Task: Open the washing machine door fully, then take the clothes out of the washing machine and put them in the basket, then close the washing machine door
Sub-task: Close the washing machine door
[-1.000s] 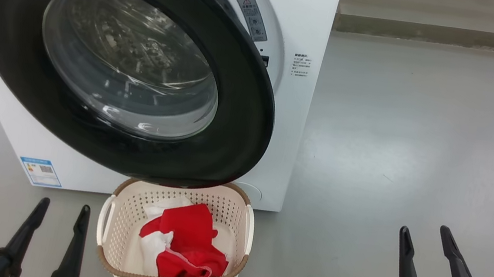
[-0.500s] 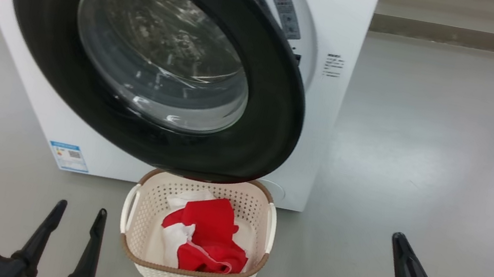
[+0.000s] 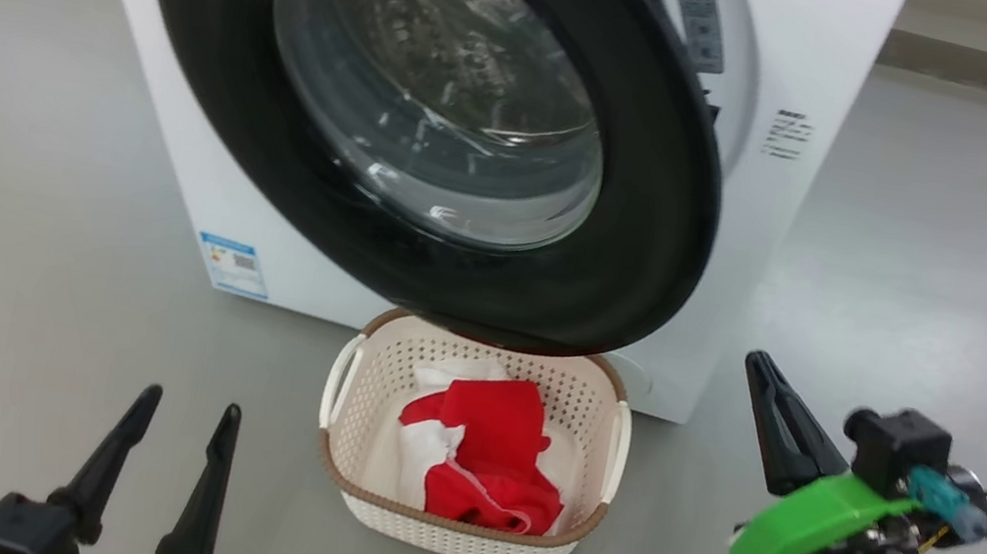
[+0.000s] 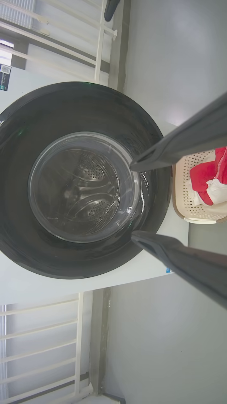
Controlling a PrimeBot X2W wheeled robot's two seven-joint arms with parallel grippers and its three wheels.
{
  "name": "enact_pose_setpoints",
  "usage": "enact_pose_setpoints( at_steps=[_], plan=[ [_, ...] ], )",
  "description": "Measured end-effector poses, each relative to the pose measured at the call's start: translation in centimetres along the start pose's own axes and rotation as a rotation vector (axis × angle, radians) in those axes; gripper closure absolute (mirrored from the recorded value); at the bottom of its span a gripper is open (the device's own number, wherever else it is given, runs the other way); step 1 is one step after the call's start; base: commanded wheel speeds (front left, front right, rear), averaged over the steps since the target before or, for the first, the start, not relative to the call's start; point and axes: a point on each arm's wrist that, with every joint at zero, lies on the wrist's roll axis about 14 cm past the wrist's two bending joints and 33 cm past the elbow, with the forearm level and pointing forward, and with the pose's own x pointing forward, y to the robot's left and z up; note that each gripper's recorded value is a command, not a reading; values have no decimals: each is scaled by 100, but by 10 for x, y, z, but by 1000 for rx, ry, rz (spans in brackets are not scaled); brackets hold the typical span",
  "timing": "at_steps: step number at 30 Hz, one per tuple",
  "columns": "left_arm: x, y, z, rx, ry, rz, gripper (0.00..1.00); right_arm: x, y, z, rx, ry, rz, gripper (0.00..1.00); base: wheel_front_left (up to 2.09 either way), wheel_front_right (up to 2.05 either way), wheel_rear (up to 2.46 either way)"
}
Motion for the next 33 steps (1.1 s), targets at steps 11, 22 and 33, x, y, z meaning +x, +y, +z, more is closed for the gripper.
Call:
enact_pose_setpoints(
  at_steps=[11, 22, 33],
  plan=[
    [4, 16, 3, 15, -4, 53, 0, 62, 41, -7, -12, 80, 160, 100, 0, 0, 0],
    [8, 21, -2, 13, 14, 80, 0, 102, 49, -8, -10, 98, 202, 100, 0, 0, 0],
    [16, 20, -9, 35, 38, 78, 0, 129, 30, -4, 13, 78, 156, 100, 0, 0, 0]
  ],
)
